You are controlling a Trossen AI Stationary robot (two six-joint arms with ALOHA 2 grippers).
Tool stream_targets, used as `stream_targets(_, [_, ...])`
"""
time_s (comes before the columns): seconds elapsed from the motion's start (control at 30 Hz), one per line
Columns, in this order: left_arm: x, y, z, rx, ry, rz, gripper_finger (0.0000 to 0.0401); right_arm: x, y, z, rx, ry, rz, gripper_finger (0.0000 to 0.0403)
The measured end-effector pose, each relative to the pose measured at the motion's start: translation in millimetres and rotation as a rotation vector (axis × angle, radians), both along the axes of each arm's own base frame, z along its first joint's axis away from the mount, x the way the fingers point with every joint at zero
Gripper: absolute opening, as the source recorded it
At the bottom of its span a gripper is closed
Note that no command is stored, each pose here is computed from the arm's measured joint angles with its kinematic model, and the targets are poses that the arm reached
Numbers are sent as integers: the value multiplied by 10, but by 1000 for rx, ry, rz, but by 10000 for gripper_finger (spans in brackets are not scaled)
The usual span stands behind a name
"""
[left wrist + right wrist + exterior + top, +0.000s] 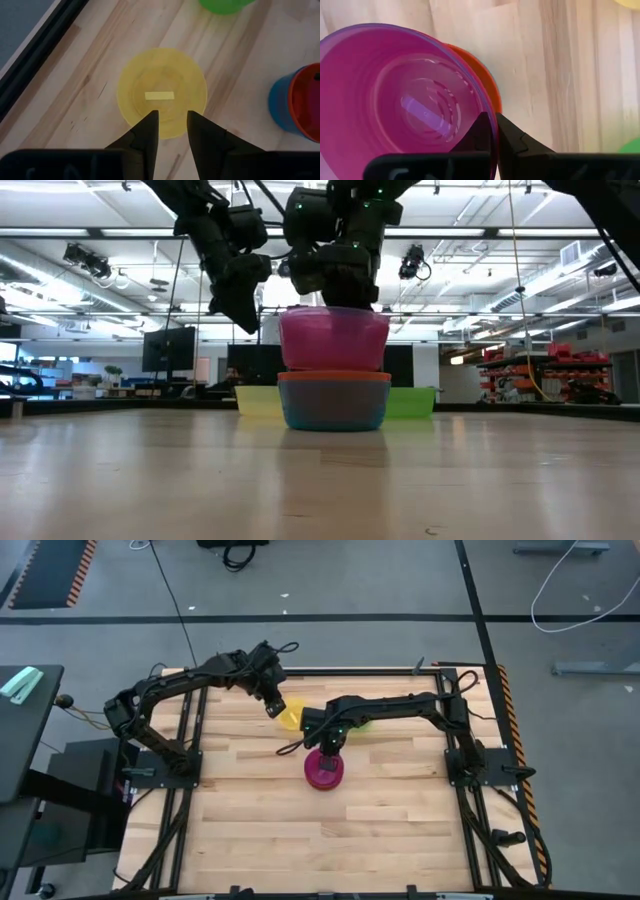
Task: Nest bowls inside each other
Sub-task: Stack the stacked bowls on top of the orange bowl, then stack the green bowl on top of the purple bowl
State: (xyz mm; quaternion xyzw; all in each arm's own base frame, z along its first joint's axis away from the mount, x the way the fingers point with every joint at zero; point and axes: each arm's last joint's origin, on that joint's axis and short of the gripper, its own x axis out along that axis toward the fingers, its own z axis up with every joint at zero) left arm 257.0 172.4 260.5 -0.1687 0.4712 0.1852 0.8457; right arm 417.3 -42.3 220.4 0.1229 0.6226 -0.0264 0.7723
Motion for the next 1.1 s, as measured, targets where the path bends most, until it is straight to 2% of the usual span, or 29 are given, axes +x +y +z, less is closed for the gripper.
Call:
stream_targets(0.27, [0,0,0,0,0,0,110,20,-6,-76,9,22,-18,50])
stream_targets(0.67, [0,0,0,0,0,0,110,12,-5,-49,9,15,-20,90])
stream_targets(0.87, [11,4,5,6,-12,-2,110,-41,-1,114,-10,-21,-11,107])
stream_targets(1.1, [49,-57,-9,7,0,-41,110,-157,-101,313,-84,-35,-26,112])
